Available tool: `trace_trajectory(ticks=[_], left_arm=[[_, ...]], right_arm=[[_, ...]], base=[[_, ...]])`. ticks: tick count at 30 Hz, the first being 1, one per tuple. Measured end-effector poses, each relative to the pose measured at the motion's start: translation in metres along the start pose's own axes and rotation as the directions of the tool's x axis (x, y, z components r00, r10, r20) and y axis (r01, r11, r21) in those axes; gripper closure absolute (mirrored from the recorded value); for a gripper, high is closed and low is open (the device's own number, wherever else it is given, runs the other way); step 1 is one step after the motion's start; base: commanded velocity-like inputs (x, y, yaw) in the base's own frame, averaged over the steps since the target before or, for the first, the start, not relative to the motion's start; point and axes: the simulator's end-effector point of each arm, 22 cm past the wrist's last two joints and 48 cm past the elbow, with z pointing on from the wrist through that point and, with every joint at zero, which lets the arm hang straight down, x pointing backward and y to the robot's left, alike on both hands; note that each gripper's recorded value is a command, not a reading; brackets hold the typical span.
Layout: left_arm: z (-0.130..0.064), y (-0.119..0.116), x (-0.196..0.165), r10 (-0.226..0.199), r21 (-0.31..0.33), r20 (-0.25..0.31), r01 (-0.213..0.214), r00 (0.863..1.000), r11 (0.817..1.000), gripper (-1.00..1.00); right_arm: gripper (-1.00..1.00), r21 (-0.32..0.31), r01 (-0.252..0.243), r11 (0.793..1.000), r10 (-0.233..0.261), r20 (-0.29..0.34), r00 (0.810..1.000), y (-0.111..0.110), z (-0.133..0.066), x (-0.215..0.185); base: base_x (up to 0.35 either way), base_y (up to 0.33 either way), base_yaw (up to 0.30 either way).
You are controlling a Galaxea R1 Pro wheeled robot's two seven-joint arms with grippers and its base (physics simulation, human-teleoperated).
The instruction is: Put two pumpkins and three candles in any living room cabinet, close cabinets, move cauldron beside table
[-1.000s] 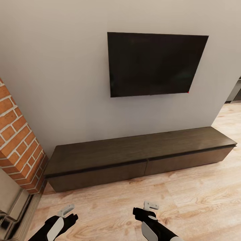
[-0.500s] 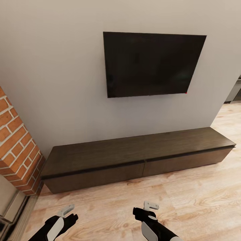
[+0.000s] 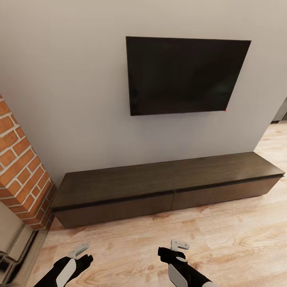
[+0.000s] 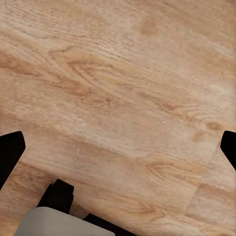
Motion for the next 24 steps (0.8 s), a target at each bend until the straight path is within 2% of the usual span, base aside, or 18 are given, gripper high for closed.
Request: trace_trajectory(ticks=[8,12,24], left_arm=[[0.0001,0.0001,0.0001,0.0,0.0,0.0,0.0,1.0,1.0,-1.0],[-0.0001,0.0002,0.0001,0.0,0.0,0.0,0.0,1.0,1.0,-1.0],[0.0,0.0009,0.0002,-0.003,0.0,-0.002,0.003,1.0,1.0,-1.0]], right_arm=[[-1.0,0.0,0.0,1.0,0.0,0.0,1.0,0.0,0.0001,0.0002],[-1.0,0.0,-0.001,1.0,0.001,0.0,1.0,-0.0004,0.0,0.0001],[-1.0,0.005,-0.001,1.0,0.001,0.003,1.0,-0.0041,0.0007,-0.0015]], base=[[-0.015,0.0,0.003],[0.114,0.0,0.075],[0.06,0.0,0.251]])
